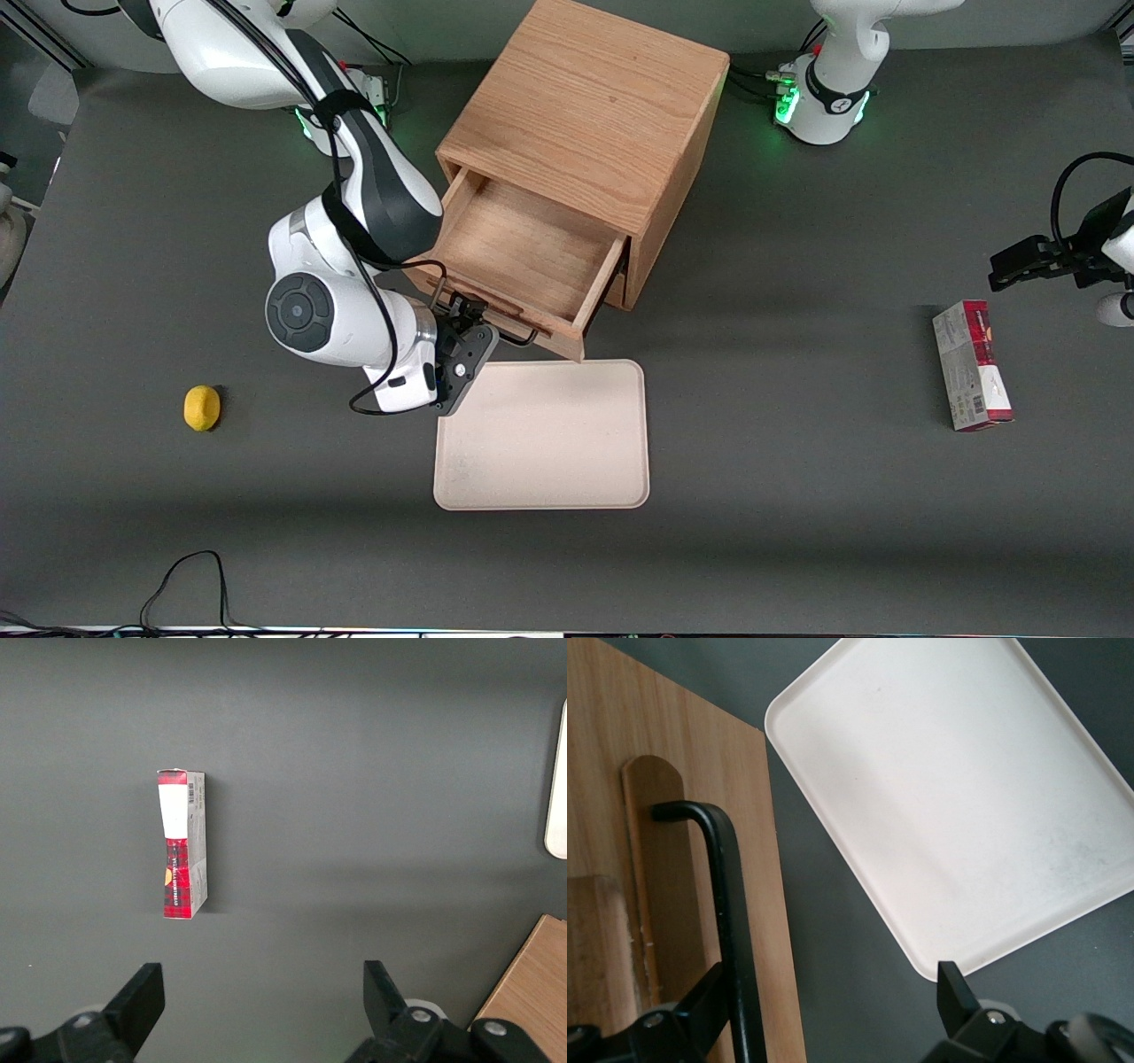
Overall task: Open upper drawer
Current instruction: 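Pull the upper drawer out along its runners with the right gripper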
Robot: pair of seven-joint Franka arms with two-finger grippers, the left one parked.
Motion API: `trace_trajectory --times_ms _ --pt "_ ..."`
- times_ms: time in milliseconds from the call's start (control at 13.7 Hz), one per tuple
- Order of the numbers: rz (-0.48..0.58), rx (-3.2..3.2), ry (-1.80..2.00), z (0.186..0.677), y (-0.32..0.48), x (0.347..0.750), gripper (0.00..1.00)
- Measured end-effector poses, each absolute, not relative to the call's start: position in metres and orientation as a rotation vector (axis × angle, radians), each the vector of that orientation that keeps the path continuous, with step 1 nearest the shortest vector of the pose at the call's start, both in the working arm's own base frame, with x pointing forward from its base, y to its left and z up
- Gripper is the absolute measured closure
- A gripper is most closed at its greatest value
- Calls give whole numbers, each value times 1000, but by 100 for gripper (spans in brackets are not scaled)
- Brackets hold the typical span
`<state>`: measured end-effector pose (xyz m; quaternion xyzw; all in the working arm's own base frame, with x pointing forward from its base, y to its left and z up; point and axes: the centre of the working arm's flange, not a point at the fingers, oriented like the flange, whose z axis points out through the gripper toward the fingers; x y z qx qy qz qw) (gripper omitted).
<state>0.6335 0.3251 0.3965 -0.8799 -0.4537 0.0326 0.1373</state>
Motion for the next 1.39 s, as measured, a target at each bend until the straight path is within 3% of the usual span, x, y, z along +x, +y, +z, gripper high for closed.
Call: trace_trajectory --times_ms 1387 --pt "71 -2556 -1296 383 307 660 0"
